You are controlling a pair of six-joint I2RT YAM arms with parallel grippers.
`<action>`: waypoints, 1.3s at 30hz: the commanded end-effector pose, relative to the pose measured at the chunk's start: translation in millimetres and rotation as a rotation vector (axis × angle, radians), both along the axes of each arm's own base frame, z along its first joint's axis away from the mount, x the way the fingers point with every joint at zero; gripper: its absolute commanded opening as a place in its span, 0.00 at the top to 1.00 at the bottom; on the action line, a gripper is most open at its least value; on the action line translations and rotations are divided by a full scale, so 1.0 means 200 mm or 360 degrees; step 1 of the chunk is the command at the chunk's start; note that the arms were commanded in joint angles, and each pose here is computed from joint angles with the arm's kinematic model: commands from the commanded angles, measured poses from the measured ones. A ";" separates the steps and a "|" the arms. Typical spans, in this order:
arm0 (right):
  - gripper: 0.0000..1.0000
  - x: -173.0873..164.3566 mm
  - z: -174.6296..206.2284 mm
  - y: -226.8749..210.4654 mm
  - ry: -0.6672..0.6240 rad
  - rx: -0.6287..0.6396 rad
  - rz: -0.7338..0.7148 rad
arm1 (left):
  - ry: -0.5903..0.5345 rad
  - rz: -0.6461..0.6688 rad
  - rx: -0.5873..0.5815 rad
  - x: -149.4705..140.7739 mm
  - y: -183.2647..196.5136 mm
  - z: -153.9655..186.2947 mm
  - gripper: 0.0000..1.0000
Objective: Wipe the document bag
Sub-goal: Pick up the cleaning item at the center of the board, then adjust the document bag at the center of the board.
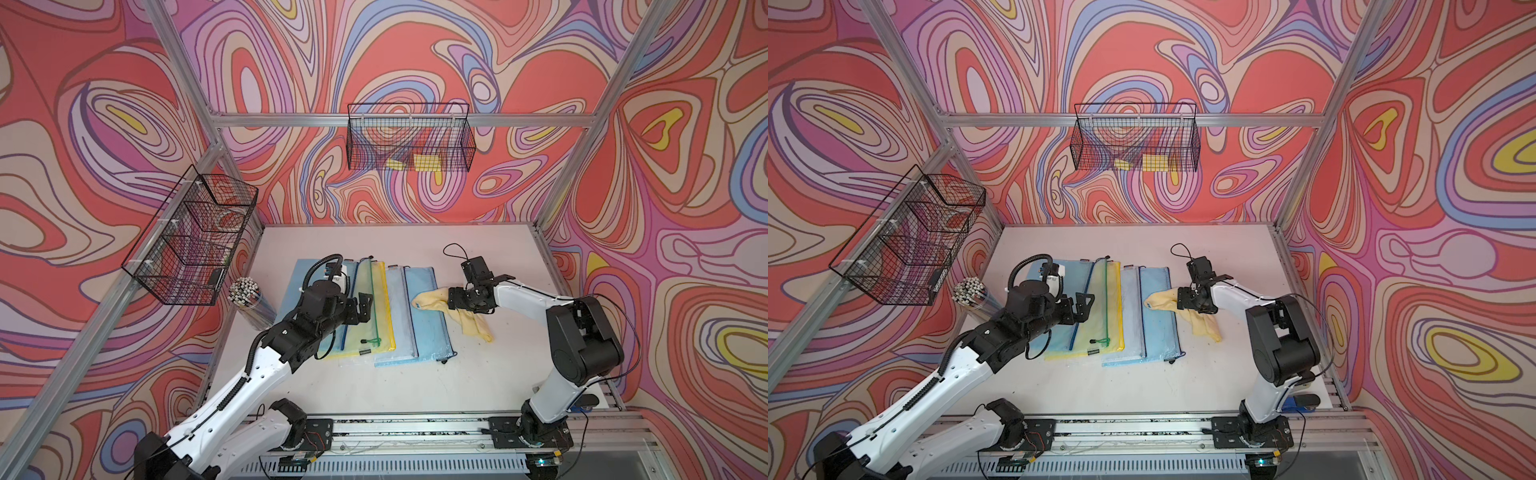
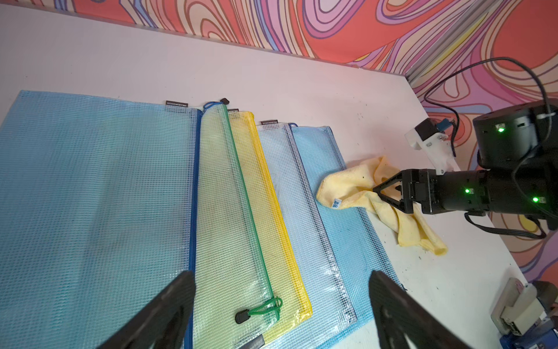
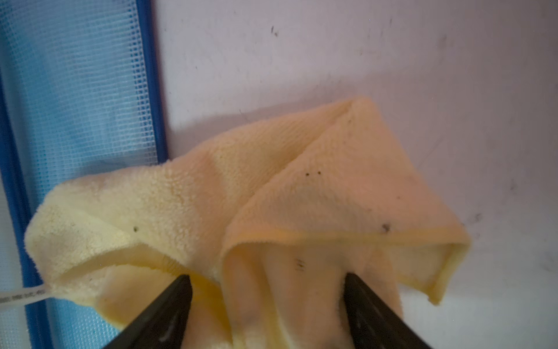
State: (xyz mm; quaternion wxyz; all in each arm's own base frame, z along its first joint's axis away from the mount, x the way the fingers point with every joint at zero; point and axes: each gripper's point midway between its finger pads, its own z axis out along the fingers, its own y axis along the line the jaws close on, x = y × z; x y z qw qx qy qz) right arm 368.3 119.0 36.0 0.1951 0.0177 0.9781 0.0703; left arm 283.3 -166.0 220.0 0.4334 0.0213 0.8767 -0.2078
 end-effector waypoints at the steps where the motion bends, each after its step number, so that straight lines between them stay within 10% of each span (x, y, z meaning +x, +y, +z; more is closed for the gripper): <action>1: 0.39 -0.03 -0.07 0.00 0.0031 0.0003 -0.0041 | -0.0037 0.0010 0.0024 0.02 -0.05 0.07 0.07; 10: 1.00 -0.06 0.01 0.00 0.0013 0.0038 -0.0026 | 0.0050 -0.0125 0.0173 0.03 -0.31 -0.01 0.08; 23: 1.00 -0.29 1.21 -0.52 -0.0476 -0.0283 -0.0543 | 0.0335 -0.0246 0.0341 0.07 -0.67 -0.20 0.13; 39: 1.00 -0.60 1.51 -0.70 -0.0651 -0.0316 -0.0784 | 0.0855 -0.0420 0.0581 -0.02 -1.22 -0.64 0.27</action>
